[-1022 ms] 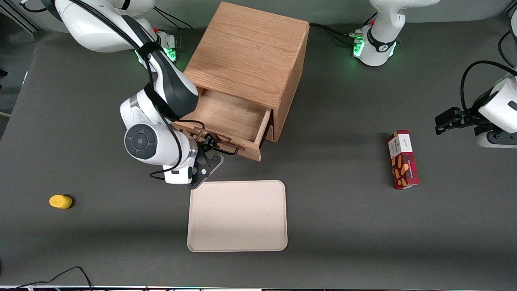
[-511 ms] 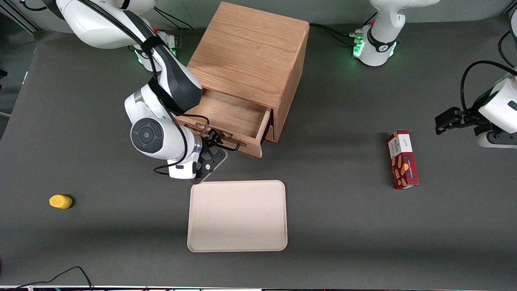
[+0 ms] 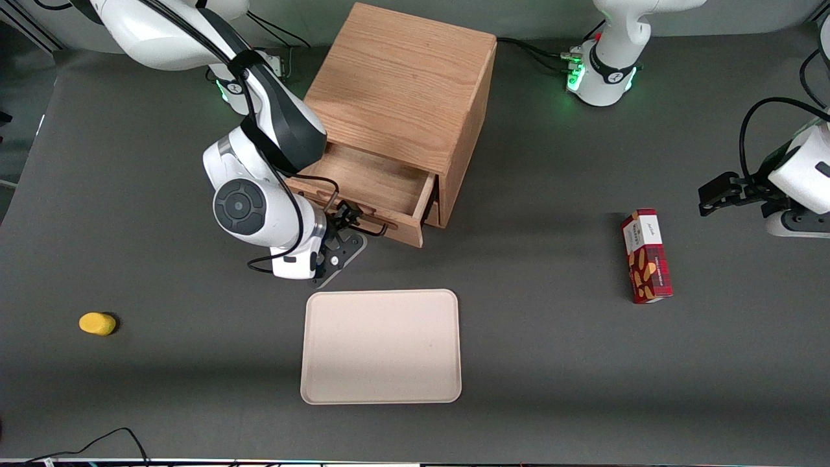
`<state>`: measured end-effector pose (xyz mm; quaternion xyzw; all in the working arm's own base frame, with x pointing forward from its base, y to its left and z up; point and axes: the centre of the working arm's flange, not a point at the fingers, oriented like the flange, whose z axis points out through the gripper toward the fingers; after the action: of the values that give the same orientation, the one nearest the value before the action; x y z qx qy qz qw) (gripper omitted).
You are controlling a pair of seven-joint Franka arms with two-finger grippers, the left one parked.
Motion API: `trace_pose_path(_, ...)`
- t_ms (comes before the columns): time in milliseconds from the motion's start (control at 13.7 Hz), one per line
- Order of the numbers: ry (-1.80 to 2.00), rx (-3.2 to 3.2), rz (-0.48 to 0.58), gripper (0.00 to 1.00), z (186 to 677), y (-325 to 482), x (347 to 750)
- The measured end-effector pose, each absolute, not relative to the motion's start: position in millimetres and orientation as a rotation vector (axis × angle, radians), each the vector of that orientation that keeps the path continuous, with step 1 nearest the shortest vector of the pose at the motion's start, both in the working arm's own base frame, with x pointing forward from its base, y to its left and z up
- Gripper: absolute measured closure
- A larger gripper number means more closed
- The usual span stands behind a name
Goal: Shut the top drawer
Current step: 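Push the drawer front with the right gripper into the cabinet, then press the drawer front fully flush with the right gripper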
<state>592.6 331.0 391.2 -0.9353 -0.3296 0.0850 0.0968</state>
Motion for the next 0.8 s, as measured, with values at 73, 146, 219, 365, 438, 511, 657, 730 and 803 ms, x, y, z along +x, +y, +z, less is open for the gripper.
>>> trace_pose_path(73, -0.966, -2.772, 0.256, 0.00, 390.8, 331.8, 590.9)
trace_pose_path(146, -0.957, -2.776, 0.260, 0.00, 390.8, 332.3, 589.5)
trace_pose_path(219, -0.949, -2.779, 0.264, 0.00, 390.8, 332.6, 587.8)
trace_pose_path(365, -0.944, -2.780, 0.271, 0.00, 391.2, 335.1, 583.5)
trace_pose_path(438, -0.935, -2.784, 0.277, 0.00, 391.1, 336.5, 580.8)
trace_pose_path(511, -0.920, -2.790, 0.281, 0.00, 391.4, 338.9, 578.1)
trace_pose_path(657, -0.913, -2.789, 0.289, 0.00, 390.5, 345.2, 572.4)
trace_pose_path(730, -0.906, -2.792, 0.295, 0.00, 388.8, 347.3, 569.9)
trace_pose_path(803, -0.897, -2.795, 0.301, 0.00, 387.2, 349.0, 567.7)
